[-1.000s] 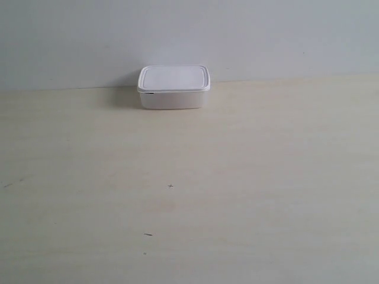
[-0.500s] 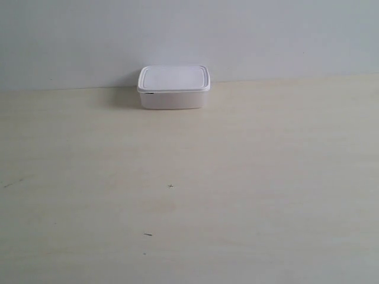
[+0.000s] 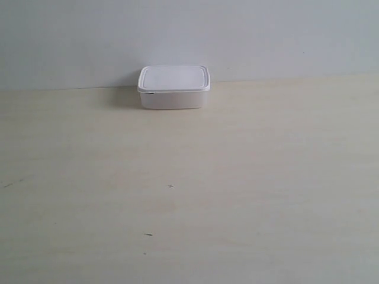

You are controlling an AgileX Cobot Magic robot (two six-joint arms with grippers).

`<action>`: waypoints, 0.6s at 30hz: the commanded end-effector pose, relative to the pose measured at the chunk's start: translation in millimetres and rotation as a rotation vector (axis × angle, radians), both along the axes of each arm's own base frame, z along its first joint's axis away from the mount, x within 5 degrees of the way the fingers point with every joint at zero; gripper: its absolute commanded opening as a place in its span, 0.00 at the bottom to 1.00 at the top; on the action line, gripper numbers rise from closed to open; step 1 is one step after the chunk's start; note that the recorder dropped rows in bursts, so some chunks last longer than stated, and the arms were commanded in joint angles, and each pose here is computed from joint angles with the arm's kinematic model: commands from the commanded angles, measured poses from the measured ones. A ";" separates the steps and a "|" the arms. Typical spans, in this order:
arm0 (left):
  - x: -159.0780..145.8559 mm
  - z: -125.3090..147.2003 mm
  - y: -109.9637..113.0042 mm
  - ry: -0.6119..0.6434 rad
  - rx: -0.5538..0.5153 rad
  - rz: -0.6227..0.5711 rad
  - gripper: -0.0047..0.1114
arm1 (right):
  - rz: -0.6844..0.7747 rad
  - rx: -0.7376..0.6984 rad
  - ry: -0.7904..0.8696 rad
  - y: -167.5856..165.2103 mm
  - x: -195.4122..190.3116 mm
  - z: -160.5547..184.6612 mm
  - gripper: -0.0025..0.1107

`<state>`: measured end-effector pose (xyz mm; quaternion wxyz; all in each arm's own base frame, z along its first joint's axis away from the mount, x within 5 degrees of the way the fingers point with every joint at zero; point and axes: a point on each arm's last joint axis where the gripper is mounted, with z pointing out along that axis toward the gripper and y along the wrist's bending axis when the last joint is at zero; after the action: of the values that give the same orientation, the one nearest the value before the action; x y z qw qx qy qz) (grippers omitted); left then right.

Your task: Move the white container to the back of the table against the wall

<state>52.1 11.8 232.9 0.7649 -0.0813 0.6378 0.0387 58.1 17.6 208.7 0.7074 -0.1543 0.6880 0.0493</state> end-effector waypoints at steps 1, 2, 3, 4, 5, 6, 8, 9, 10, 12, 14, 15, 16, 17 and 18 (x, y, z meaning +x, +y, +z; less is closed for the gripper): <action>-0.5 -0.3 0.2 -0.004 0.004 0.004 0.04 | -0.005 -0.011 -0.006 -0.4 -0.2 -1.1 0.02; -0.5 -0.3 0.2 -0.004 0.004 0.004 0.04 | -0.005 -0.011 -0.006 -0.4 -0.2 -1.1 0.02; -0.5 -0.3 0.2 -0.004 0.004 0.004 0.04 | -0.005 -0.011 -0.006 -0.4 -0.2 -1.1 0.02; -0.5 -0.3 0.2 -0.004 0.004 0.004 0.04 | -0.005 -0.011 -0.006 -0.4 -0.2 -1.1 0.02; -0.5 -0.3 0.2 -0.004 0.004 0.004 0.04 | -0.005 -0.011 -0.006 -0.4 -0.2 -1.1 0.02; -0.5 -0.3 0.2 -0.004 0.004 0.004 0.04 | -0.005 -0.011 -0.006 -0.4 -0.2 -1.1 0.02; -0.5 -0.3 0.2 -0.004 0.004 0.004 0.04 | -0.005 -0.011 -0.006 -0.4 -0.2 -1.1 0.02; -0.3 -0.7 -0.5 0.001 0.004 -0.003 0.04 | -0.005 -0.011 -0.006 -0.4 -0.2 -1.1 0.02; 0.8 -4.6 -2.7 0.025 0.005 -0.028 0.04 | -0.005 -0.011 -0.006 -0.4 -0.2 -1.1 0.02; 2.6 -13.4 -4.6 0.063 0.003 -0.052 0.04 | -0.005 -0.011 -0.006 -0.4 -0.2 -1.1 0.02; 3.5 -19.0 -4.7 0.081 0.003 -0.054 0.04 | -0.005 -0.011 -0.006 -0.4 -0.2 -1.1 0.02; 4.0 -20.8 -7.3 0.101 0.006 -0.083 0.04 | -0.005 -0.011 -0.006 -0.4 -0.2 -1.1 0.02; 4.0 -20.8 -7.3 0.101 0.006 -0.083 0.04 | -0.005 -0.011 -0.006 -0.4 -0.2 -1.1 0.02; 4.0 -20.8 -7.3 0.102 0.009 -0.082 0.04 | -0.005 -0.011 -0.006 -0.4 -0.2 -1.1 0.02; 4.0 -20.9 -7.5 0.103 0.009 -0.084 0.04 | -0.005 -0.011 -0.006 -0.4 -0.2 -1.1 0.02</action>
<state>56.3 5.0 213.2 0.7336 -0.0543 0.6773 0.0124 58.1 17.6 208.7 0.7074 -0.1543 0.6880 0.0493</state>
